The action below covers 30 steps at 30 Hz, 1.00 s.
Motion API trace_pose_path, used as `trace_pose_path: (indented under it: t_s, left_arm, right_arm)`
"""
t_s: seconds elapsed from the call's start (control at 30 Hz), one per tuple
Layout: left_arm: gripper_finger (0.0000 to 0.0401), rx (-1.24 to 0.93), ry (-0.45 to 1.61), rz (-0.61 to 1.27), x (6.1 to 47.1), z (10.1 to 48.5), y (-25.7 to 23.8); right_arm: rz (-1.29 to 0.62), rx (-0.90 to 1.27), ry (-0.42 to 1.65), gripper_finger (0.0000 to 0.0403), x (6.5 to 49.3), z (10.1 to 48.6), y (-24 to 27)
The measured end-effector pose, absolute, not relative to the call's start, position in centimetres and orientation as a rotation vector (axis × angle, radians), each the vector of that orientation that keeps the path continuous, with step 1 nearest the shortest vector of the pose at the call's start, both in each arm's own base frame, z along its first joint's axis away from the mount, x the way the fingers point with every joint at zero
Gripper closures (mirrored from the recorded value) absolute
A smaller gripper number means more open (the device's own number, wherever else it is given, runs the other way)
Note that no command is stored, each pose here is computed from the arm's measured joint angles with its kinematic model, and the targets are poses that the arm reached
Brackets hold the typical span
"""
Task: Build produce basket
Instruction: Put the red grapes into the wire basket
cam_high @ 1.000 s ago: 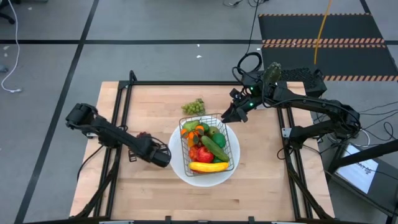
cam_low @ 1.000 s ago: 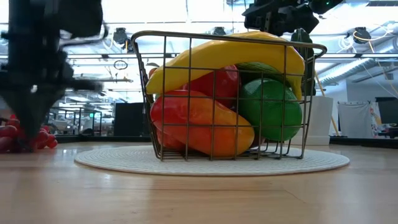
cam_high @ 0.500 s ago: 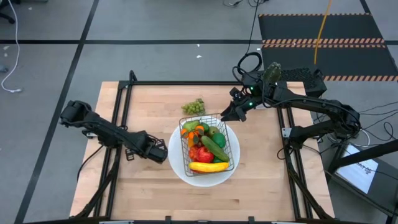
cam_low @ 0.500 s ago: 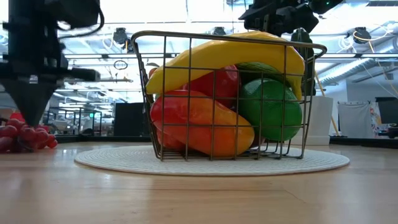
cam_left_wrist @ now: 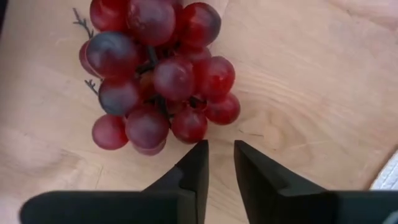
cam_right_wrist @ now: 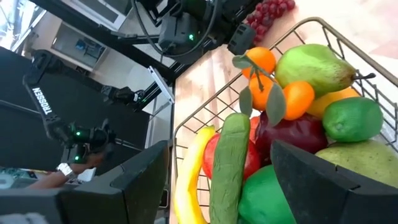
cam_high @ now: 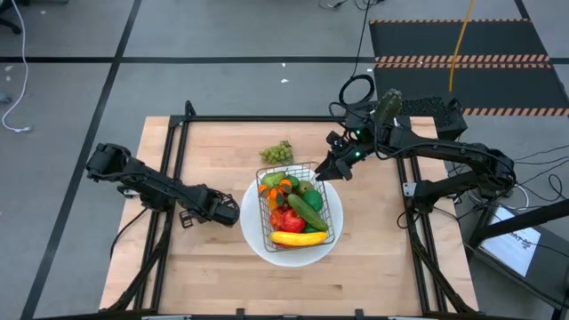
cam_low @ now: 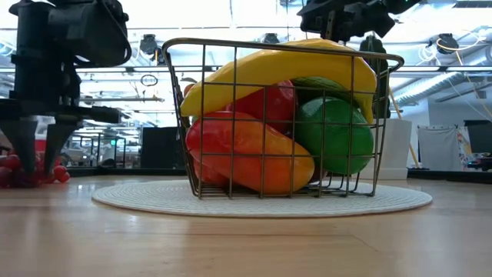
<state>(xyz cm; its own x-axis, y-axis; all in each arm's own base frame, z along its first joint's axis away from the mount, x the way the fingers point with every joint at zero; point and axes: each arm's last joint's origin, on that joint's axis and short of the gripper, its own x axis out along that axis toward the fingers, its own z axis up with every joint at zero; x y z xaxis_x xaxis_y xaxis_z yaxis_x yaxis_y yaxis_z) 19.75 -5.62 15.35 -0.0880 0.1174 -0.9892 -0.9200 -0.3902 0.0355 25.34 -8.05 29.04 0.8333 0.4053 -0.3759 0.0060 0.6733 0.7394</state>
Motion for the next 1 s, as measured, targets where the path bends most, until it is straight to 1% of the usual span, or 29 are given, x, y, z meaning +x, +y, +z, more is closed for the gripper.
trace_pose_path:
  t_s: [0.17, 0.27, 0.33, 0.43, 0.53, 0.6, 0.73, 0.9, 1.0]
  left_arm:
    - [0.0298, -1.358, 0.941, 1.618, 19.6, 15.4, -5.8]
    - [0.0294, -1.335, 0.950, 1.586, 20.0, 16.4, -5.8]
    - [0.0300, -1.289, 0.997, 1.559, 20.3, 17.5, -5.8]
    - [0.0315, -1.195, 1.078, 1.569, 20.2, 19.0, -5.6]
    - [0.0328, -1.166, 1.151, 1.576, 20.0, 19.2, -5.3]
    - [0.0330, -1.154, 1.205, 1.583, 19.7, 19.0, -5.2]
    - [0.0312, -1.130, 1.252, 1.519, 19.6, 18.2, -4.8]
    - [0.0277, -1.061, 1.320, 1.450, 19.6, 18.2, -4.5]
    - [0.0263, -0.997, 1.354, 1.388, 19.6, 18.2, -4.4]
  right_arm:
    - [0.241, 0.815, 0.558, 0.0129, 25.4, 29.0, -7.9]
    - [0.239, 0.815, 0.558, 0.0129, 25.4, 29.0, -7.9]
    - [0.239, 0.815, 0.558, 0.0129, 25.4, 29.0, -7.9]
    - [0.221, 0.810, 0.555, 0.0129, 25.4, 29.0, -7.9]
    - [0.188, 0.798, 0.546, 0.0129, 25.4, 29.0, -8.1]
    - [0.188, 0.791, 0.541, 0.0129, 25.5, 29.0, -8.1]
    - [0.190, 0.790, 0.543, 0.0129, 25.4, 29.0, -8.1]
    - [0.190, 0.794, 0.549, 0.0129, 25.4, 29.0, -8.1]
    - [0.192, 0.796, 0.551, 0.0129, 25.4, 29.0, -8.1]
